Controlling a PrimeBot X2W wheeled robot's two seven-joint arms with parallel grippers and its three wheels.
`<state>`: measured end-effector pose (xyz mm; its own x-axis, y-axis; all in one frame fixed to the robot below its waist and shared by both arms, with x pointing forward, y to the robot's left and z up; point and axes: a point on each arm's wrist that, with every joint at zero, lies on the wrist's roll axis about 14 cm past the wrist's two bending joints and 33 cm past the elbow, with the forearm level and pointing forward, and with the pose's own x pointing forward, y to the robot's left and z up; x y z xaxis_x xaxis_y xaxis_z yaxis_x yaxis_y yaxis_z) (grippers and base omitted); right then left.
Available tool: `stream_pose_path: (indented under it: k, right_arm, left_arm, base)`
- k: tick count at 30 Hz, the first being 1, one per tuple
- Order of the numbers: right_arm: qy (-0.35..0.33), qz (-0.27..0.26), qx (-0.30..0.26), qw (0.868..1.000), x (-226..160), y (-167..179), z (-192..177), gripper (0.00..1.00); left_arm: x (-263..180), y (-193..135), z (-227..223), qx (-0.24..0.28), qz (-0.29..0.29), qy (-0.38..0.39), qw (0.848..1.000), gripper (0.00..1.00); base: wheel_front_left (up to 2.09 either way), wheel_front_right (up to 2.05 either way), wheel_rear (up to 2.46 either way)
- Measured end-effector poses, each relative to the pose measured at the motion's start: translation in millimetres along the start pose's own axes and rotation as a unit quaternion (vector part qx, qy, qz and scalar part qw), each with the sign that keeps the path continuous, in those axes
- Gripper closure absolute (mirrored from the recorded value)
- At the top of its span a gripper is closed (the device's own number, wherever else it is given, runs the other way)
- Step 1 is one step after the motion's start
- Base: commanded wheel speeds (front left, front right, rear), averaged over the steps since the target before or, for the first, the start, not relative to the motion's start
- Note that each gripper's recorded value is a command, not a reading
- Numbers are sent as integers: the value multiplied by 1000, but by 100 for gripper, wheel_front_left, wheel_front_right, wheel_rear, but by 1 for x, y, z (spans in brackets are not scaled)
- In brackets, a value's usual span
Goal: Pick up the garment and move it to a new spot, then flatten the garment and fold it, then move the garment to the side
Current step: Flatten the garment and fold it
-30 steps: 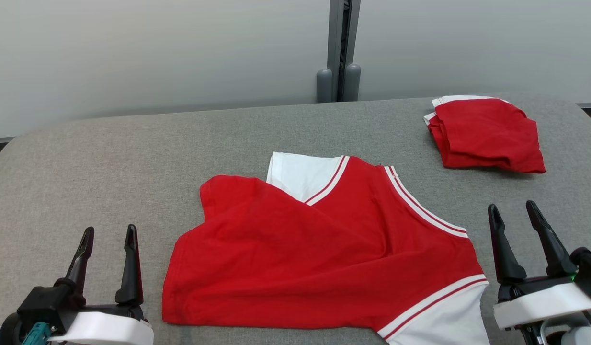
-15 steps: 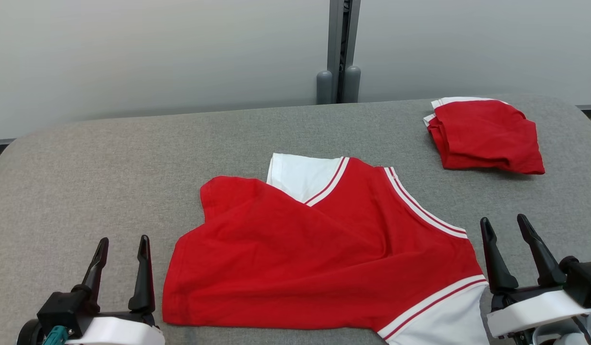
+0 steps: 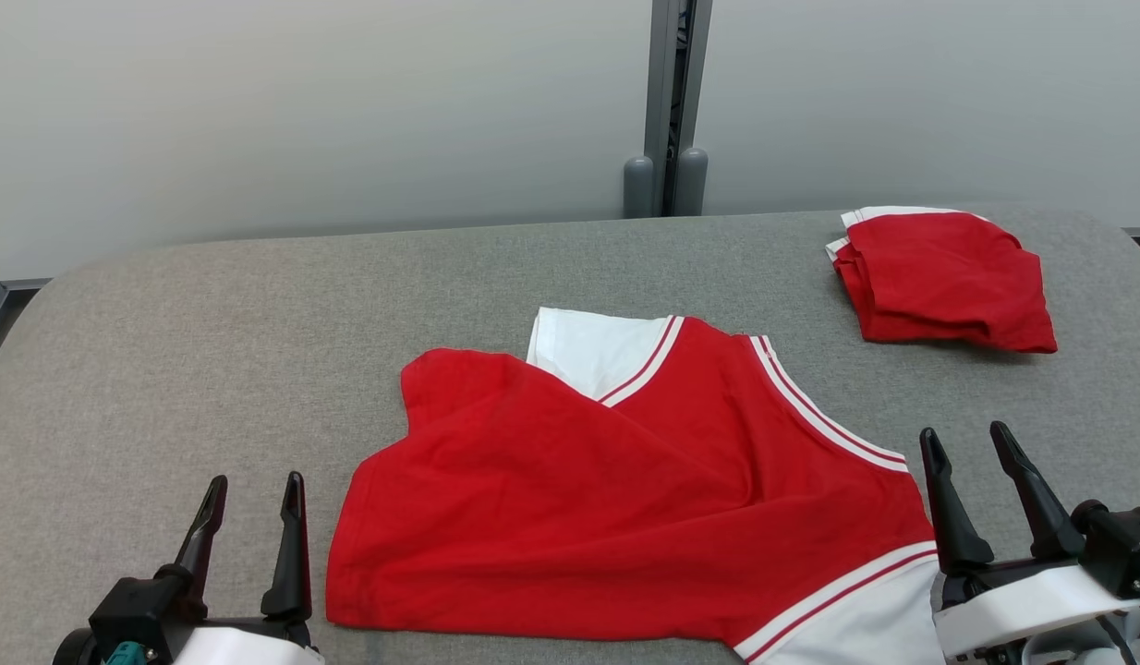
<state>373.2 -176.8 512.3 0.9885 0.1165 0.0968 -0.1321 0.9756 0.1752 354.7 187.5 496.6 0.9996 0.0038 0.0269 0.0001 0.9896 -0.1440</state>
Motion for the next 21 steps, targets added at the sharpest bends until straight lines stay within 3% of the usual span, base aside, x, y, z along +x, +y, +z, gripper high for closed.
stream_pose_path:
  k: [21]
  right_arm:
    - [4,1,5,1000,-1,2,-3,0]
  left_arm:
    - [-2,0,-5,-4,0,3,1000,0]
  base:
    - [0,0,0]
